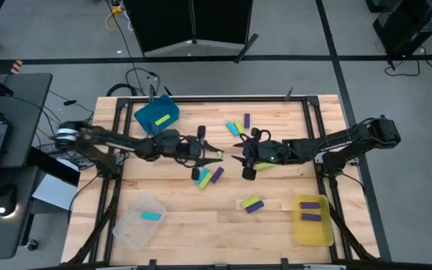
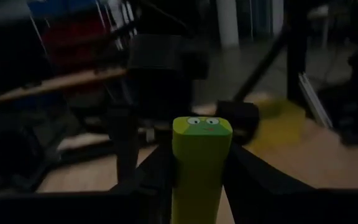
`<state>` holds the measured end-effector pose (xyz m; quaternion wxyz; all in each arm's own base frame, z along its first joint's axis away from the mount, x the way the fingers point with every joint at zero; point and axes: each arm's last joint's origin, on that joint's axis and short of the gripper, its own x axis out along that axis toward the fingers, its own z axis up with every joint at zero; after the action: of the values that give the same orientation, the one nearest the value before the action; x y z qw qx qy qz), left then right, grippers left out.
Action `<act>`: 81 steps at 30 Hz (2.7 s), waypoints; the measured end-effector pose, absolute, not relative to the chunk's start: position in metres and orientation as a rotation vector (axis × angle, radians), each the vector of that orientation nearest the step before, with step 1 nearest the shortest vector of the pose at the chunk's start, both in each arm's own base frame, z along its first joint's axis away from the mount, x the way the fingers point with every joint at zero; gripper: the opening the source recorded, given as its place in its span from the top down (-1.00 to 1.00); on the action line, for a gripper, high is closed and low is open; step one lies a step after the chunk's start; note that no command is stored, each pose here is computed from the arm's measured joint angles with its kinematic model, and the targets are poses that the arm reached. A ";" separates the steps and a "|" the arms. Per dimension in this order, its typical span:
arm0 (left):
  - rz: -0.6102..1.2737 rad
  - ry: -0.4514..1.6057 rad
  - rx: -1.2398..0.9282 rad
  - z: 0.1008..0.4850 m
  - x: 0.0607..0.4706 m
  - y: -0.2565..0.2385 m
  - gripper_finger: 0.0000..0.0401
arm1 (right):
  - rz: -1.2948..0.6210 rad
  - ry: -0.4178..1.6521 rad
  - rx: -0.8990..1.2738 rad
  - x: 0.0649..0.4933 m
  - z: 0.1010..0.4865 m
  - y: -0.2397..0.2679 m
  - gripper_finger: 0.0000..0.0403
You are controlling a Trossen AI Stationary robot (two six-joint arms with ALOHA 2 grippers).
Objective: Sort blocks
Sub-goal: Put the green block into the blue bin
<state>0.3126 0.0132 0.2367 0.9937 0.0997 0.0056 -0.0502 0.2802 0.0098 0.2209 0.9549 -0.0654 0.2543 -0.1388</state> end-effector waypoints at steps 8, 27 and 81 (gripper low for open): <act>0.048 0.412 0.250 0.265 0.266 0.021 0.43 | -0.290 0.568 -0.147 0.278 0.217 0.009 0.57; 0.518 0.873 -0.100 0.285 0.206 0.096 0.43 | -0.255 0.585 -0.155 0.277 0.215 0.010 0.96; 0.615 1.366 -0.389 0.186 0.183 0.268 0.43 | -0.196 0.595 -0.141 0.277 0.214 0.006 0.96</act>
<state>0.1829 0.2681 0.1862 0.7152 -0.1759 0.6167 0.2779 0.2773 0.0062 0.2144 0.9489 -0.0694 0.2925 -0.0963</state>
